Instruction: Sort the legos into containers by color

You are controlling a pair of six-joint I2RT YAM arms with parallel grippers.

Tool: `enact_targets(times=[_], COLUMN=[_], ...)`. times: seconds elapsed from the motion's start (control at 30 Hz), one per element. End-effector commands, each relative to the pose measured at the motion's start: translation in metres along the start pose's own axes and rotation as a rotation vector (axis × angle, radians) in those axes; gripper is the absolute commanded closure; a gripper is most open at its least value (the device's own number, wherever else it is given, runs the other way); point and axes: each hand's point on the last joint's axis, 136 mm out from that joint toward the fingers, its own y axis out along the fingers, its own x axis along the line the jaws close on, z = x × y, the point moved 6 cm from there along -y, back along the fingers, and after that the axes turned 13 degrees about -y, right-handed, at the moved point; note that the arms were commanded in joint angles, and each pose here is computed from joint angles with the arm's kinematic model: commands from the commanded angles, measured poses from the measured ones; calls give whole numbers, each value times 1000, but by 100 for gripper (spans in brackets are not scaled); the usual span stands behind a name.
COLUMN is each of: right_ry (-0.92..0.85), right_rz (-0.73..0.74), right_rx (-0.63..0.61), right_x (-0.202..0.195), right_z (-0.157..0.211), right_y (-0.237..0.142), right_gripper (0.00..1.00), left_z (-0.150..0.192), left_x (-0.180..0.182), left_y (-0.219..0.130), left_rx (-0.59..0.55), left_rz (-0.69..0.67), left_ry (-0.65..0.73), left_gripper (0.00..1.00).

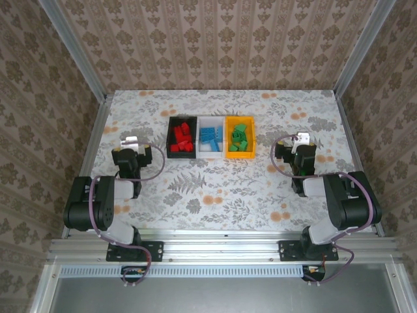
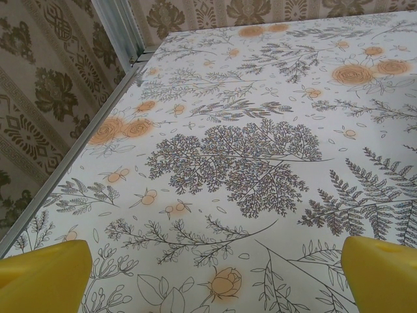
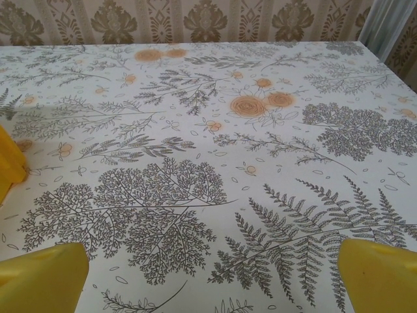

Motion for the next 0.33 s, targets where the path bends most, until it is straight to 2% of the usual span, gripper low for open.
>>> enact_targets(times=[0.0, 0.3], right_ry=[16, 16], right_rz=[-7, -6], right_rx=[-10, -8], right_x=[1, 1], right_z=[-4, -3], right_y=[-1, -1], right_gripper=[0, 0], left_z=[-3, -2], left_x=[-2, -1], left_y=[3, 3], left_rx=[3, 4], left_rz=[14, 15], left_ry=[-16, -16], left_gripper=[0, 0])
